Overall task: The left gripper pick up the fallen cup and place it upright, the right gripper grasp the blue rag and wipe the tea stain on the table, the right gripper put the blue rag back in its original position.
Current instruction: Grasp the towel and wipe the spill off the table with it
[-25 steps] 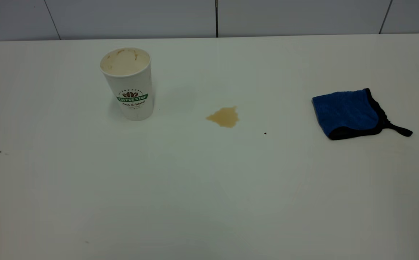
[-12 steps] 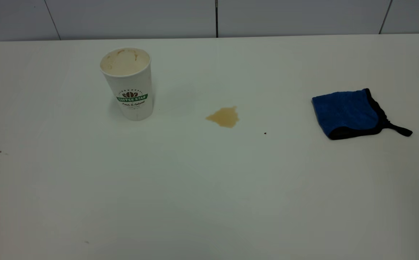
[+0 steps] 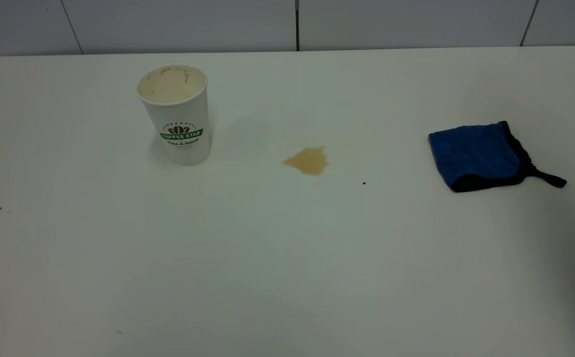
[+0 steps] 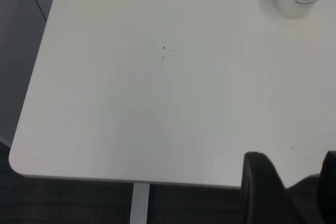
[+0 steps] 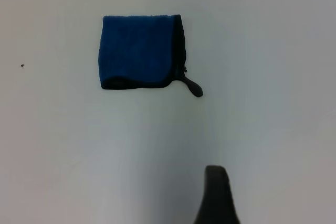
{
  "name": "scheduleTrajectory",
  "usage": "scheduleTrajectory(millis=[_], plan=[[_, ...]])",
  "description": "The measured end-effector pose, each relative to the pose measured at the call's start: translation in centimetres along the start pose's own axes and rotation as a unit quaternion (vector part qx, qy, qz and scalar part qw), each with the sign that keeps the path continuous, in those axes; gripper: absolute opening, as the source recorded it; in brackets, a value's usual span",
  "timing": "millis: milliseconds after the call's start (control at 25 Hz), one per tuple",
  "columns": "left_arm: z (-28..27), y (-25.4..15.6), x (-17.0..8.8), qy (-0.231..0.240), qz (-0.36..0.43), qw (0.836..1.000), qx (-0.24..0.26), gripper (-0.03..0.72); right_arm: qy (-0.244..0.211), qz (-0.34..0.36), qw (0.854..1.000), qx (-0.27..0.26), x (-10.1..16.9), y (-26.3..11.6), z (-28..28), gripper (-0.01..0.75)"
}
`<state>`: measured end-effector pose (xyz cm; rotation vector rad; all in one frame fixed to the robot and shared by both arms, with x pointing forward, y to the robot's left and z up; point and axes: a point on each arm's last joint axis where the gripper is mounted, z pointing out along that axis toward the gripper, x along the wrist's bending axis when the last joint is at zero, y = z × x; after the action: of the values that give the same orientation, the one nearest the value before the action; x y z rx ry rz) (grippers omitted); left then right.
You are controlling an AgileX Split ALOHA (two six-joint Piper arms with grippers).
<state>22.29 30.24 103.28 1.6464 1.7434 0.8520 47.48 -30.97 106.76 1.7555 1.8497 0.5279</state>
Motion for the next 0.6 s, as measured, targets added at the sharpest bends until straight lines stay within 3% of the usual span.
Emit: scheduleTrajectory(millis=[240, 600], plan=[[0.0, 0.0, 0.0, 0.000, 0.000, 1.000, 0.000, 0.296, 0.008, -0.005, 0.997, 0.074, 0.2, 3.9, 8.6, 0.724], [0.0, 0.0, 0.0, 0.000, 0.000, 1.000, 0.000, 0.296, 0.030, -0.021, 0.982, 0.183, 2.1, 4.2, 23.4, 0.722]])
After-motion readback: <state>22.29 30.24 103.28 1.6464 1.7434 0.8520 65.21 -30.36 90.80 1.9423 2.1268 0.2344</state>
